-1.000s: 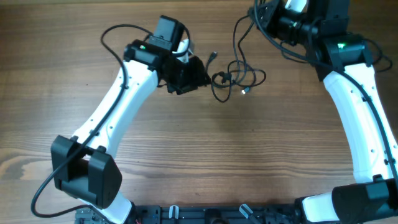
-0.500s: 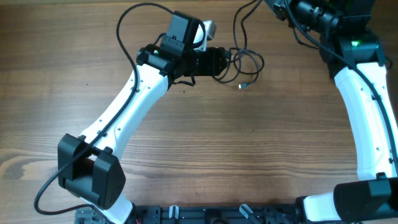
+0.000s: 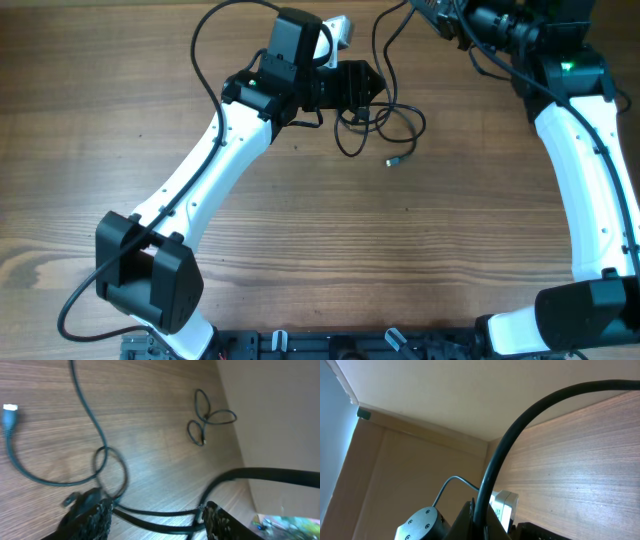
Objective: Untangle cables
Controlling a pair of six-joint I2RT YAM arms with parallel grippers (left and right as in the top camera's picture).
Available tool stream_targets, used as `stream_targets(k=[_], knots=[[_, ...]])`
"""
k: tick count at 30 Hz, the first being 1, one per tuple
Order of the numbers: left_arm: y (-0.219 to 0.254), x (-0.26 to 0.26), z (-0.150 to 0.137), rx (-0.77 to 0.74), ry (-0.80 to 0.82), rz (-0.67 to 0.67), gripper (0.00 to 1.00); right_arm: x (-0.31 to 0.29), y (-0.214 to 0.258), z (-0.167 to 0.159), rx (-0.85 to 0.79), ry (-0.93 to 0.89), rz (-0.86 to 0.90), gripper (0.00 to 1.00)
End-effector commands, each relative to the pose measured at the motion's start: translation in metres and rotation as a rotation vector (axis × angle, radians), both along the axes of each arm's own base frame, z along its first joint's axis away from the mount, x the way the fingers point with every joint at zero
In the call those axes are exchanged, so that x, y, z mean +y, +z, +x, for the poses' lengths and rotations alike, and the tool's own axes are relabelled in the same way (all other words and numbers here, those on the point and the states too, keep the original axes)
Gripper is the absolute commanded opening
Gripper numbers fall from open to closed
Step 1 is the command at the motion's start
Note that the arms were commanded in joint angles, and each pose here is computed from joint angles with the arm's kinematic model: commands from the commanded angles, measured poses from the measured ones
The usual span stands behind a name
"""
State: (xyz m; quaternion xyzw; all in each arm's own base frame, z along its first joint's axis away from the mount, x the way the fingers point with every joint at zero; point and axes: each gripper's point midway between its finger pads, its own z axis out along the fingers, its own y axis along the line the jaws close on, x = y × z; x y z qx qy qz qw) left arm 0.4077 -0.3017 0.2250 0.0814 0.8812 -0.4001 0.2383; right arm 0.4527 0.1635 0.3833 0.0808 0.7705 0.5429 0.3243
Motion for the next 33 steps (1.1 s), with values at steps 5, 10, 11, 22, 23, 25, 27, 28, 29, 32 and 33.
stream_targets(k=[5, 10, 11, 22, 23, 25, 27, 28, 29, 32, 33], knots=[[-0.009, -0.004, -0.015, -0.124, -0.195, 0.074, 0.6, 0.002, 0.003, -0.002, -0.026, 0.041, -0.001, 0.04], [-0.019, -0.003, -0.021, -0.207, -0.305, 0.136, 0.56, 0.005, 0.005, -0.006, -0.028, 0.07, 0.009, 0.04], [-0.02, -0.003, -0.02, -0.209, -0.308, 0.137, 0.56, 0.006, 0.005, -0.008, -0.029, 0.082, 0.012, 0.04], [-0.018, -0.009, -0.019, -0.283, -0.356, 0.154, 0.61, 0.013, 0.018, -0.016, -0.061, 0.152, 0.052, 0.04], [-0.018, -0.01, -0.02, -0.281, -0.356, 0.153, 0.61, 0.014, 0.02, -0.017, -0.068, 0.158, 0.056, 0.04], [-0.019, -0.011, -0.021, -0.281, -0.358, 0.153, 0.61, 0.015, 0.023, -0.017, -0.066, 0.164, 0.068, 0.04], [-0.018, -0.014, -0.024, -0.28, -0.37, 0.145, 0.6, 0.015, 0.025, -0.018, -0.075, 0.17, 0.071, 0.04], [-0.016, -0.019, -0.029, -0.277, -0.391, 0.126, 0.59, 0.015, 0.026, -0.018, -0.072, 0.169, 0.078, 0.04], [-0.015, -0.022, -0.033, -0.274, -0.407, 0.11, 0.58, 0.015, 0.028, -0.017, -0.067, 0.166, 0.087, 0.04], [-0.013, -0.027, -0.039, -0.266, -0.432, 0.086, 0.54, 0.016, 0.037, -0.018, -0.081, 0.176, 0.116, 0.04], [-0.014, -0.027, -0.041, -0.262, -0.436, 0.087, 0.53, 0.017, 0.044, -0.02, -0.098, 0.19, 0.133, 0.04]])
